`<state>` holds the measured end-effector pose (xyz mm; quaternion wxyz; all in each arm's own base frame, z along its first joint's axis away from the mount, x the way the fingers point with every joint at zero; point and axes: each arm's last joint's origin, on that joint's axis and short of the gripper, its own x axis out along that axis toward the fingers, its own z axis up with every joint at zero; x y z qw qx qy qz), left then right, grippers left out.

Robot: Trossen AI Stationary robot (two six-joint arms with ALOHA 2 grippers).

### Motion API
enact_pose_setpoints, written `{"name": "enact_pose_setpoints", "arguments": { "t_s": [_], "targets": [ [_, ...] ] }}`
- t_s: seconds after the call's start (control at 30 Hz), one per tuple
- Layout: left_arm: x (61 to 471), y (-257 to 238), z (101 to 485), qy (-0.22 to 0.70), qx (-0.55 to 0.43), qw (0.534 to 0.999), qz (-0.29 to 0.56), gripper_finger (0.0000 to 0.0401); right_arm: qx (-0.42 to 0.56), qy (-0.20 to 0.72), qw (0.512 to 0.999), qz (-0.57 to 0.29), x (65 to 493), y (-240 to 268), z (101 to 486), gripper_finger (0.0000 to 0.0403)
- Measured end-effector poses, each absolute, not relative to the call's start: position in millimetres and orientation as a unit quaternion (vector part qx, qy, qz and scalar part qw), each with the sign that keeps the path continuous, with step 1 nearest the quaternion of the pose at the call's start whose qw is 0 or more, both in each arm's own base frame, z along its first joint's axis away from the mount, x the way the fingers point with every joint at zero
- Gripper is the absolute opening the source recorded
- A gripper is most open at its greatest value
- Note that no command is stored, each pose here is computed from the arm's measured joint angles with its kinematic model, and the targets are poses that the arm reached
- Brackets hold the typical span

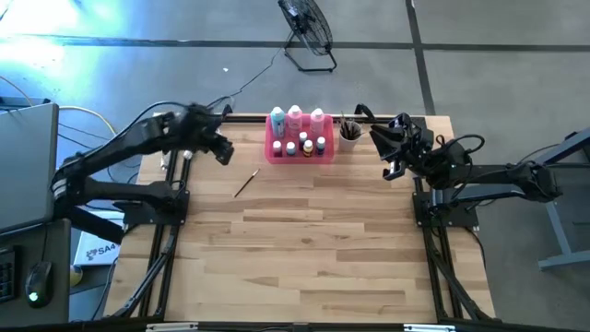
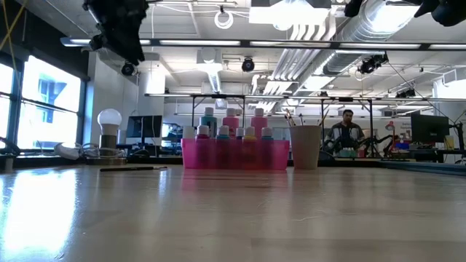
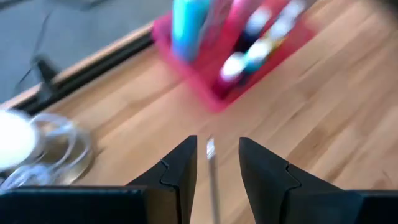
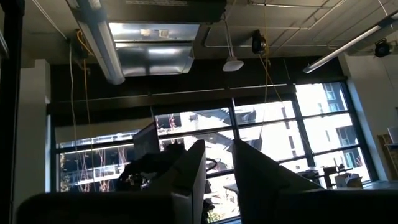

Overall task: Pick & Place Paint Supplies
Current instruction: Put the silver paintbrush into the white cup

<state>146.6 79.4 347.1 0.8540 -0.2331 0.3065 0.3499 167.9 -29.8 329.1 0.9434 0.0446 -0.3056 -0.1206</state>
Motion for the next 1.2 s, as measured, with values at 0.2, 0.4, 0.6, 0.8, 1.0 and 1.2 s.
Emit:
{"name": "enact_pose_setpoints", "arguments": {
  "t_s": [0.2, 0.4, 0.6, 0.8, 1.0, 1.2],
  "targets": [
    [179.5, 97.0, 335.6, 0.415, -0.217, 0.808, 0.358, 0.0115, 0.049, -0.298, 0.944, -0.136, 168.6, -30.8, 327.6, 0.0073],
    [210.0, 111.5, 306.5, 0.494, -0.191, 0.785, 0.321, 0.0115, 0.056, -0.294, 0.941, -0.159, 168.8, -32.2, 326.5, 0.0073],
    [229.1, 120.3, 281.8, 0.540, -0.196, 0.761, 0.302, 0.0115, 0.055, -0.286, 0.943, -0.159, 169.6, -32.3, 325.3, 0.0073],
    [246.9, 127.6, 266.8, 0.529, -0.233, 0.761, 0.295, 0.0115, 0.055, -0.276, 0.946, -0.159, 170.7, -32.4, 323.5, 0.0073],
    [257.6, 132.3, 257.2, 0.518, -0.255, 0.761, 0.295, 0.0115, 0.057, -0.275, 0.947, -0.159, 170.8, -32.4, 323.3, 0.0073],
    [263.3, 135.2, 245.2, 0.531, -0.270, 0.743, 0.305, 0.0115, 0.059, -0.275, 0.946, -0.159, 170.9, -32.5, 323.2, 0.0073]
  ]
}}
